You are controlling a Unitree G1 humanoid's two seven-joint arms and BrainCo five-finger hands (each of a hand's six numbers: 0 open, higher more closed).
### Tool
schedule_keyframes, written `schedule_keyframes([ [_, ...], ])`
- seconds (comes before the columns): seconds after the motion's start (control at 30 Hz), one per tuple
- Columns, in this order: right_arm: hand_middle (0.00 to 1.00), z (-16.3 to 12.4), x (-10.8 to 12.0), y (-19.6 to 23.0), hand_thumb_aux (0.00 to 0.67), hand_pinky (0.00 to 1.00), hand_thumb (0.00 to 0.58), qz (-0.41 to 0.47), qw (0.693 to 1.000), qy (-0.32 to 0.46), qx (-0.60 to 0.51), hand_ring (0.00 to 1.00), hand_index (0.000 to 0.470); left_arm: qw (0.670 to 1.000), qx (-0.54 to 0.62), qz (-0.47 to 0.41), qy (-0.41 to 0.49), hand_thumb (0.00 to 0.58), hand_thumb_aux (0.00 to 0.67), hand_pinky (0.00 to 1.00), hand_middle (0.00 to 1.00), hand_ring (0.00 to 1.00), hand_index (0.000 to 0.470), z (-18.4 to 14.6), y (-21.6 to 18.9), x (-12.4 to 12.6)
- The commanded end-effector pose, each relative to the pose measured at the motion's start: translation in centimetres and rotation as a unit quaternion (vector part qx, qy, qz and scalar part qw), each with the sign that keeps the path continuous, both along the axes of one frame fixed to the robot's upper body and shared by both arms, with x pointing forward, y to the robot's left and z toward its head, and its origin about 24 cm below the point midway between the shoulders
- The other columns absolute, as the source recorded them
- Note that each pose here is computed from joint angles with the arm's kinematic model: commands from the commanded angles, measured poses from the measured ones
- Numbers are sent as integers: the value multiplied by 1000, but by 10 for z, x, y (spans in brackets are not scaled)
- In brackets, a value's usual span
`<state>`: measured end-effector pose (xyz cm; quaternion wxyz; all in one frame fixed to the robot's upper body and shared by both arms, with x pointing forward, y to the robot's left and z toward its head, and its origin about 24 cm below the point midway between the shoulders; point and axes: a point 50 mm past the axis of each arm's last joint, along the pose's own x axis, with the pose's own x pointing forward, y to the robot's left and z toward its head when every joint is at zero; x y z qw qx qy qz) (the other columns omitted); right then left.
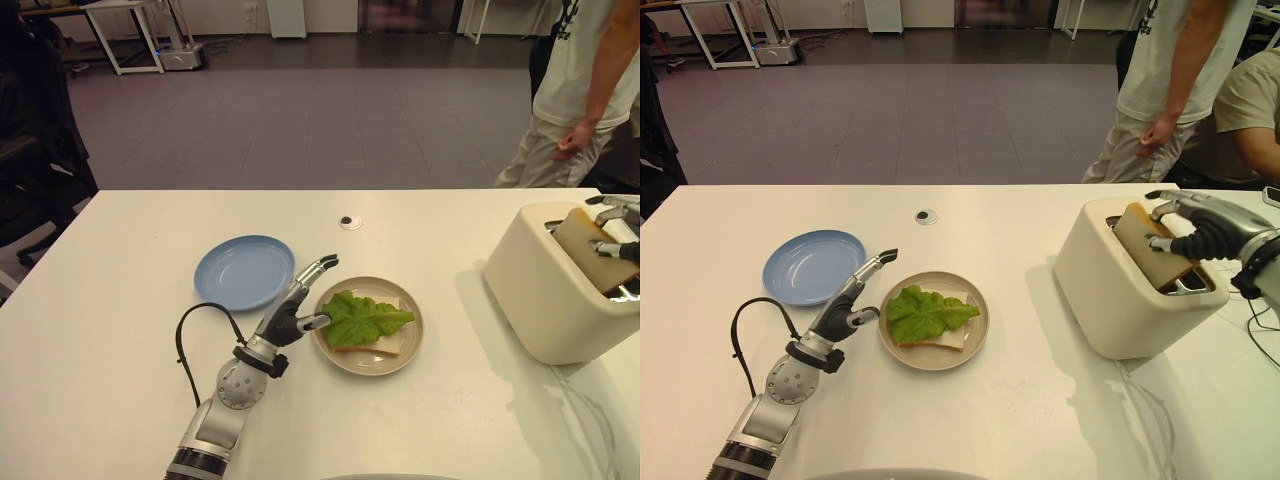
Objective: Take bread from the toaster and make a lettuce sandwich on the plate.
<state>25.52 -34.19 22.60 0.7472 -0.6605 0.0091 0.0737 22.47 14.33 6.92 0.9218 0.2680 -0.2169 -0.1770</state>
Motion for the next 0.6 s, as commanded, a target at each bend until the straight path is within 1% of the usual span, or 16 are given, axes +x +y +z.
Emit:
schedule_keyframes([
  [0.03, 0, 45, -3, -7, 670, 0, 580, -13, 992, -109, 69, 0, 470, 1000, 8, 2, -1, 0, 0, 0, 0, 0, 0, -1, 1, 1],
  [0.07, 0, 55, -4, -5, 670, 0, 580, -5, 988, -130, 90, 0, 470, 1000, 8, 3, -1, 0, 0, 0, 0, 0, 0, -1, 2, 1],
  [0.13, 0, 65, -5, 7, 670, 0, 580, 46, 981, -139, 129, 0, 470, 1000, 6, 5, -1, 0, 0, 0, 0, 0, 0, -1, 4, 2],
  [0.2, 0, 69, -6, 17, 670, 0, 580, 85, 973, -139, 161, 0, 470, 1000, 5, 7, -1, 0, 0, 0, 0, 0, 0, -1, 5, 2],
  [0.3, 0, 74, -4, 29, 670, 0, 580, 120, 962, -153, 193, 0, 470, 1000, 3, 7, -2, 0, 0, 0, 0, 0, 0, -2, 6, 3],
  [0.37, 0, 74, -1, 44, 670, 0, 580, 161, 950, -145, 224, 0, 470, 1000, 1, 6, -3, 0, 0, 0, 0, 0, 0, -2, 6, 4],
  [0.5, 0, 46, 13, 94, 670, 0, 580, 273, 916, -36, 291, 0, 470, 1000, -10, 9, -10, 0, 0, 0, 0, 0, 0, -1, 9, 9],
  [0.6, 0, 21, 29, 125, 670, 0, 580, 318, 891, 52, 321, 0, 470, 1000, -16, 15, -19, 0, 0, 0, 0, 0, 0, 1, 12, 11],
])
